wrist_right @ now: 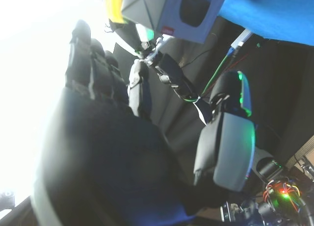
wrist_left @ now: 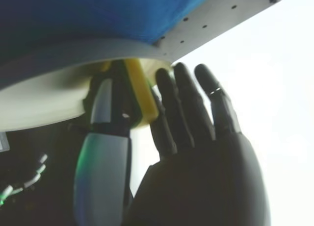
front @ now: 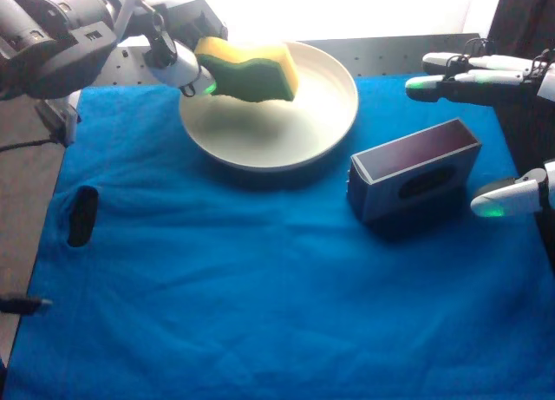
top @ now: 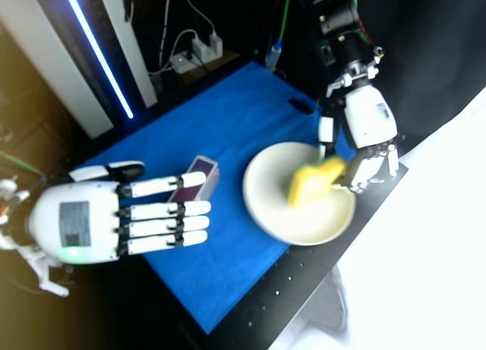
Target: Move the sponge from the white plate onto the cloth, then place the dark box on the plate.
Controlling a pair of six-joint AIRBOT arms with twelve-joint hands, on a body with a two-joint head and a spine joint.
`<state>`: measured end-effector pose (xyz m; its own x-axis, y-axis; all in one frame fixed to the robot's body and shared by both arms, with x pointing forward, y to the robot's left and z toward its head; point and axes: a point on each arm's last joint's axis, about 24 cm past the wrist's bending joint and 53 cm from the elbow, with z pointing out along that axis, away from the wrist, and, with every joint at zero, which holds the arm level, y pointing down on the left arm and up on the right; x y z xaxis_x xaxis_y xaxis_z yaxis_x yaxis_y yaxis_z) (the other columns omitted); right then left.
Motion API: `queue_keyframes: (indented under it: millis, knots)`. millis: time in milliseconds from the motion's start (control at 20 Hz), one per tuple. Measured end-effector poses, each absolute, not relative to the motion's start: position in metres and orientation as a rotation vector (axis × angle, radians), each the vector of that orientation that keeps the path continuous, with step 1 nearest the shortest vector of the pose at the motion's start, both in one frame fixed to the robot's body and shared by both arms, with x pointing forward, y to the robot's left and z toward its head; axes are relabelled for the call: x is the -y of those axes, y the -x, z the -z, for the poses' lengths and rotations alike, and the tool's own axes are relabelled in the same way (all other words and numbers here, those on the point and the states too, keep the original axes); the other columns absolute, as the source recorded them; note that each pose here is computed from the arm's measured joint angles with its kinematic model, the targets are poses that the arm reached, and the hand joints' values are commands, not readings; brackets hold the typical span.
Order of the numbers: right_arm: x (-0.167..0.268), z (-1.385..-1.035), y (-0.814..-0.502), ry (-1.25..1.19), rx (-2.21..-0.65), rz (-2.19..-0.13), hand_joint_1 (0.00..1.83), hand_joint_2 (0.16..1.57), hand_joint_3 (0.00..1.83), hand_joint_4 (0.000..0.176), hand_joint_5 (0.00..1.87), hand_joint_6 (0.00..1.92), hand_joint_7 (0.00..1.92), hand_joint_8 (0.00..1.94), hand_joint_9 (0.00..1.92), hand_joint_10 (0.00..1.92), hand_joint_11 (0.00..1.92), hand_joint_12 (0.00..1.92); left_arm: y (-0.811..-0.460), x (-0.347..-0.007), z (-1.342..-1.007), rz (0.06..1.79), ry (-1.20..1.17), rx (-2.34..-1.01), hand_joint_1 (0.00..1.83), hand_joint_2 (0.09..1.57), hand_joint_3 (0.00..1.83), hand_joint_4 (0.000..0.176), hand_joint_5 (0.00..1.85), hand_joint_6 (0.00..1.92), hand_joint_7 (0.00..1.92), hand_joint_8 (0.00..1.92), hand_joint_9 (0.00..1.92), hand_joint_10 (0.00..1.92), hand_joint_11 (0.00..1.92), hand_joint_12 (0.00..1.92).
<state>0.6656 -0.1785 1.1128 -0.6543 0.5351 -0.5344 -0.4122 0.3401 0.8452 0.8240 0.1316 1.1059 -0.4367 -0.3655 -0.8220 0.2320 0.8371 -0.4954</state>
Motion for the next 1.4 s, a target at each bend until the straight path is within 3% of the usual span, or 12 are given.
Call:
queue_keyframes:
  millis: [150, 250, 350, 500, 600, 750, 850, 950, 1050, 1100, 1250, 1400]
  knots:
    - [0.176, -1.111, -0.665, -0.111, -1.779, -1.447, 0.78, 0.95, 0.0, 0.154, 0.21, 0.0, 0.07, 0.0, 0.06, 0.0, 0.03, 0.1, -0.82, -0.127, -1.115, 0.726, 0.101, -1.881, 1.2, 1.17, 0.0, 0.0, 0.92, 1.18, 0.8, 1.18, 0.68, 0.59, 0.21, 1.37]
    - [0.176, -1.111, -0.665, -0.114, -1.779, -1.447, 0.81, 0.96, 0.0, 0.154, 0.2, 0.0, 0.06, 0.0, 0.05, 0.0, 0.01, 0.1, -0.815, -0.128, -1.126, 0.768, 0.096, -1.85, 1.18, 1.18, 0.0, 0.024, 0.89, 1.14, 0.8, 1.25, 0.67, 0.77, 0.22, 1.44]
    - [0.177, -1.111, -0.665, -0.119, -1.78, -1.451, 0.8, 0.96, 0.01, 0.142, 0.19, 0.0, 0.05, 0.0, 0.04, 0.0, 0.03, 0.11, -0.81, -0.139, -1.141, 0.788, 0.087, -1.811, 1.21, 1.15, 0.0, 0.0, 0.95, 1.11, 0.84, 1.13, 0.75, 0.59, 0.3, 1.26]
    - [0.176, -1.111, -0.665, -0.129, -1.781, -1.461, 0.75, 0.97, 0.0, 0.131, 0.17, 0.0, 0.07, 0.01, 0.06, 0.01, 0.05, 0.12, -0.796, -0.151, -1.162, 0.821, 0.066, -1.769, 1.2, 1.15, 0.0, 0.027, 0.92, 1.09, 0.89, 1.14, 0.8, 0.61, 0.35, 1.36]
    - [0.176, -1.111, -0.665, -0.132, -1.783, -1.46, 0.76, 0.97, 0.0, 0.141, 0.18, 0.0, 0.07, 0.0, 0.06, 0.0, 0.02, 0.12, -0.781, -0.151, -1.177, 0.861, 0.031, -1.734, 1.21, 1.16, 0.0, 0.0, 0.99, 0.93, 0.8, 1.31, 0.65, 1.0, 0.32, 1.54]
    - [0.176, -1.111, -0.665, -0.137, -1.782, -1.464, 0.78, 0.96, 0.0, 0.151, 0.19, 0.0, 0.07, 0.0, 0.06, 0.0, 0.0, 0.06, -0.737, -0.151, -1.193, 0.95, -0.061, -1.683, 1.22, 1.12, 0.0, 0.0, 0.92, 1.03, 1.02, 1.01, 0.9, 0.84, 0.69, 1.38]
    - [0.175, -1.112, -0.664, -0.138, -1.781, -1.467, 0.78, 0.96, 0.0, 0.159, 0.19, 0.0, 0.08, 0.0, 0.05, 0.0, 0.01, 0.06, -0.708, -0.15, -1.181, 0.964, -0.123, -1.713, 1.23, 1.11, 0.0, 0.0, 1.0, 0.88, 0.97, 1.11, 0.85, 0.88, 0.55, 1.48]
    - [0.174, -1.112, -0.664, -0.147, -1.778, -1.475, 0.84, 0.96, 0.0, 0.149, 0.2, 0.0, 0.08, 0.0, 0.04, 0.0, 0.0, 0.05, -0.684, -0.151, -1.174, 0.985, -0.156, -1.74, 1.23, 1.13, 0.0, 0.0, 0.96, 1.14, 0.96, 0.93, 0.88, 0.52, 0.49, 1.32]
    - [0.174, -1.112, -0.663, -0.148, -1.778, -1.477, 0.87, 0.96, 0.0, 0.156, 0.2, 0.0, 0.08, 0.0, 0.04, 0.0, 0.0, 0.0, -0.663, -0.15, -1.171, 1.044, -0.17, -1.758, 1.24, 1.1, 0.0, 0.0, 0.95, 1.01, 1.09, 0.89, 1.07, 0.68, 0.77, 1.31]
    - [0.174, -1.112, -0.663, -0.149, -1.778, -1.477, 0.9, 0.96, 0.0, 0.136, 0.2, 0.0, 0.09, 0.0, 0.05, 0.01, 0.05, 0.02, -0.652, -0.144, -1.161, 1.065, -0.191, -1.791, 1.26, 1.08, 0.0, 0.0, 1.09, 0.69, 1.05, 1.05, 1.05, 0.84, 0.82, 1.36]
    - [0.174, -1.112, -0.664, -0.15, -1.777, -1.476, 0.9, 0.95, 0.0, 0.141, 0.21, 0.0, 0.09, 0.0, 0.05, 0.0, 0.07, 0.03, -0.629, -0.132, -1.129, 1.079, -0.24, -1.889, 1.27, 1.06, 0.0, 0.0, 1.18, 0.54, 1.03, 1.08, 0.98, 1.14, 0.87, 1.44]
    - [0.177, -1.113, -0.666, -0.153, -1.772, -1.469, 0.84, 0.95, 0.0, 0.15, 0.21, 0.0, 0.08, 0.0, 0.03, 0.0, 0.06, 0.02, -0.622, -0.129, -1.098, 1.068, -0.241, -1.99, 1.27, 1.03, 0.0, 0.0, 1.27, 0.39, 1.1, 0.94, 1.02, 1.02, 0.85, 1.4]
